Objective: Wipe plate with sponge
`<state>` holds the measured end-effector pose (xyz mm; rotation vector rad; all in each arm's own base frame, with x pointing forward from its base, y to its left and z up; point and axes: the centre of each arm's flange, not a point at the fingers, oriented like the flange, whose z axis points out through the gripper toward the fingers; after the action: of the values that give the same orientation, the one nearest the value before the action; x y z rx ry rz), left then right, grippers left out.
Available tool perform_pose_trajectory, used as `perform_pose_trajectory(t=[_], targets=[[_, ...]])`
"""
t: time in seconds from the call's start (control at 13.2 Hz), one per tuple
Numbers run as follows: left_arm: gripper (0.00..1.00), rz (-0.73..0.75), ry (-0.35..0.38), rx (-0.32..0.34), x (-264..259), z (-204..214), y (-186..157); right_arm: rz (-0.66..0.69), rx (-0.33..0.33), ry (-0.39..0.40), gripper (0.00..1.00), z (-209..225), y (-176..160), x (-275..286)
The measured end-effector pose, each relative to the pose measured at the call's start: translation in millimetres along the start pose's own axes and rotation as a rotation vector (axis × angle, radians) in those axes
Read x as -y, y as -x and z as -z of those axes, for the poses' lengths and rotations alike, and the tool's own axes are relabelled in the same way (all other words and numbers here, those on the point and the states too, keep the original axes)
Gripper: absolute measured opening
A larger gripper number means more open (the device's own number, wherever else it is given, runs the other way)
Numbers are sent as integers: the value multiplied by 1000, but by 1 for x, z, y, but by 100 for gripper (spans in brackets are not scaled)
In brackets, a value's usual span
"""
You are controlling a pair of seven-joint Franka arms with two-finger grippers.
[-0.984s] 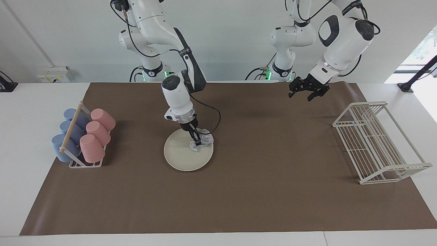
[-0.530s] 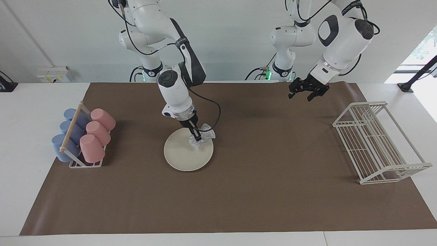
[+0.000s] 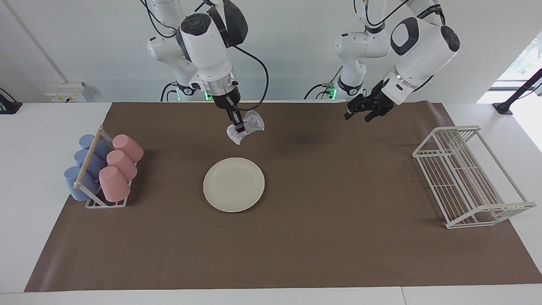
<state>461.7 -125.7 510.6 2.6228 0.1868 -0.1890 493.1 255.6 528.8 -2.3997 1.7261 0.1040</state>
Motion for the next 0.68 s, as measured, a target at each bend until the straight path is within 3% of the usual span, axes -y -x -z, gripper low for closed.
perform_pose_trajectory(t=[0.38,0.68], targets=[[100,112,351,74,-24,-3,5,-114,2,-19,9,8,72,-8],[100,128,557,123,-44,-37,17,-191,24,-35,9,19,122,2]])
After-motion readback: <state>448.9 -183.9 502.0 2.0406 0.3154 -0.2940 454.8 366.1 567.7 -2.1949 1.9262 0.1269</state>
